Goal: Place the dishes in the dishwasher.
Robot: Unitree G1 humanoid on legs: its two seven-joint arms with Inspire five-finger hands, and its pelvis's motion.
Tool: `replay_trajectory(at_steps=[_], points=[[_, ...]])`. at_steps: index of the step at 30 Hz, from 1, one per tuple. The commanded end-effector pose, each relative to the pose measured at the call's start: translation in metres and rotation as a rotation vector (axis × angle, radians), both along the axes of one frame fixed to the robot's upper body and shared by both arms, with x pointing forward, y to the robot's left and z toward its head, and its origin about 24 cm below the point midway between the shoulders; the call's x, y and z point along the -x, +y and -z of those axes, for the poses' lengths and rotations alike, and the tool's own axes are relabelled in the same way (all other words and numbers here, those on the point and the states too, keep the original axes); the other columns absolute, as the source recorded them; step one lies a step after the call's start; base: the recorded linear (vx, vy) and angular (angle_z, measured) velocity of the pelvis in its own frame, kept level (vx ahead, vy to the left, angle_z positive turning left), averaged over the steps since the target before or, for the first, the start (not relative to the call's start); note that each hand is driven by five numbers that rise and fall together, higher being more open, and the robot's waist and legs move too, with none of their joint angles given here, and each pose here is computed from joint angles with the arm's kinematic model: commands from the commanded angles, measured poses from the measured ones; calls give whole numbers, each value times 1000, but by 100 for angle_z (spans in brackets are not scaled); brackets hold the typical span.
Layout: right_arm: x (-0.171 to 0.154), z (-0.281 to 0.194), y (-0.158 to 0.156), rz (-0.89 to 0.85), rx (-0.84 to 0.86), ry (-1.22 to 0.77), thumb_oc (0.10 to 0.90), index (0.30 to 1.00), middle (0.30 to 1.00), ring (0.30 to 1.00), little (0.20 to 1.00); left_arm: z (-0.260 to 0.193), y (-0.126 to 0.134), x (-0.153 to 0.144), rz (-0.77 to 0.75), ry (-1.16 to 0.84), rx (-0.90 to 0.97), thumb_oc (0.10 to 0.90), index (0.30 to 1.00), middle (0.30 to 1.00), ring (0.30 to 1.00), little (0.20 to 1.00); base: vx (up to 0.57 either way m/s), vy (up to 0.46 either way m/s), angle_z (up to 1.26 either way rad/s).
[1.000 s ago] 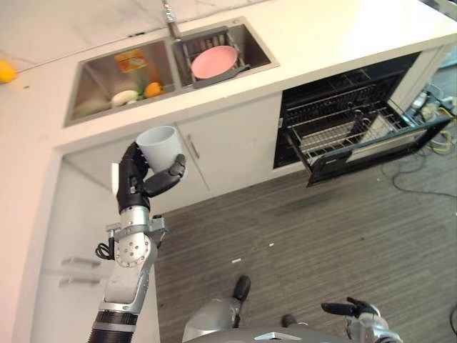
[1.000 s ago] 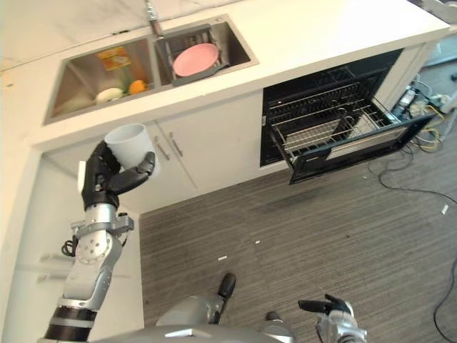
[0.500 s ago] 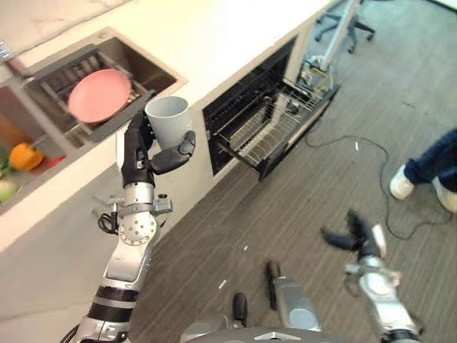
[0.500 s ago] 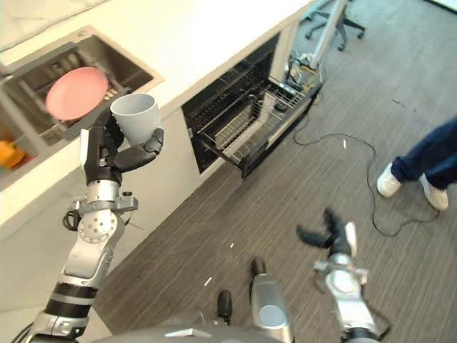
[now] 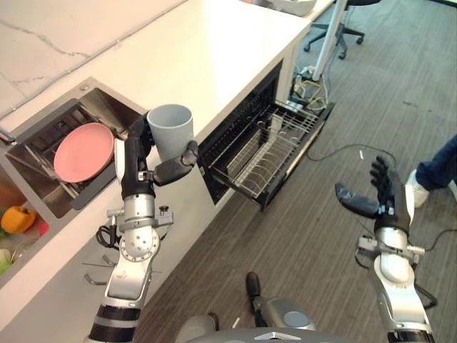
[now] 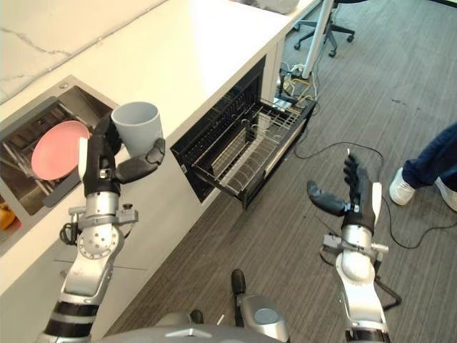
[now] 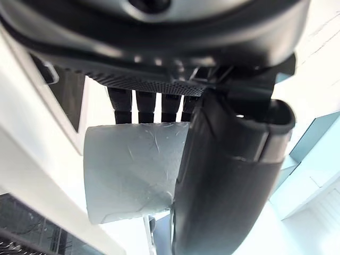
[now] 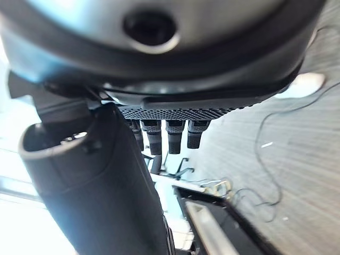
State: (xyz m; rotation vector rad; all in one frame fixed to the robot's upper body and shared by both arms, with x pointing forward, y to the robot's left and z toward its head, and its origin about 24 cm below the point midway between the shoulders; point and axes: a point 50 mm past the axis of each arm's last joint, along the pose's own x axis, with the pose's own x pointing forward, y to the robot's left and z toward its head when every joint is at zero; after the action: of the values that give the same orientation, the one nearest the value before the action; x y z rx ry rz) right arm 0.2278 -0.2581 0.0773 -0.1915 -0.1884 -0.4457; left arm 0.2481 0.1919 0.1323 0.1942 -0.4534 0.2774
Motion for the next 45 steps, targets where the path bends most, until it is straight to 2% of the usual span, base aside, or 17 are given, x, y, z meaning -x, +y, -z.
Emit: replay_trajectory(at_steps=[1,10,13,17,22,28,30,35,41,45], points=[[-7,-52,-4,-23,69,-278,800,900,900,900,900,-60,-7,11,33,-343,-75,400,300,300,300,300,94,-21,-23],[-4,-45,-7,-15,20,-256,800,900,900,900,900,-64,-9,12,37,-370,-89,400,300,300,300,300,95,44,8],[-1,-41,-10,-8,30,-228,800,900,900,900,900,-65,-17,16,114,-372,-27,400,300,300,300,300,53,135,10],[0,-40,-9,-16,29,-225,800,900,900,900,900,-66,-26,16,165,-367,-63,400,300,300,300,300,-2,82,17],[-2,-36,6,-68,-20,-239,800,900,900,900,900,-61,-35,11,277,-317,-63,400,300,300,300,300,-153,-23,-27],[-14,-44,26,-144,-37,-278,800,900,900,900,900,-70,-33,11,275,-373,-21,400,300,300,300,300,-273,-196,-69],[-22,-51,37,-197,-110,-323,800,900,900,900,900,-65,-28,11,227,-346,-41,400,300,300,300,300,-157,-227,-86],[-15,-49,39,-245,-162,-330,800,900,900,900,900,-54,-25,12,177,-314,-39,400,300,300,300,300,-70,-223,-50],[-13,-56,35,-256,-218,-370,800,900,900,900,900,-44,-42,0,222,-256,-23,400,300,300,300,300,-52,-147,0],[-18,-68,47,-316,-307,-450,800,900,900,900,900,-48,-57,-14,225,-261,-44,400,300,300,300,300,-64,-8,16]])
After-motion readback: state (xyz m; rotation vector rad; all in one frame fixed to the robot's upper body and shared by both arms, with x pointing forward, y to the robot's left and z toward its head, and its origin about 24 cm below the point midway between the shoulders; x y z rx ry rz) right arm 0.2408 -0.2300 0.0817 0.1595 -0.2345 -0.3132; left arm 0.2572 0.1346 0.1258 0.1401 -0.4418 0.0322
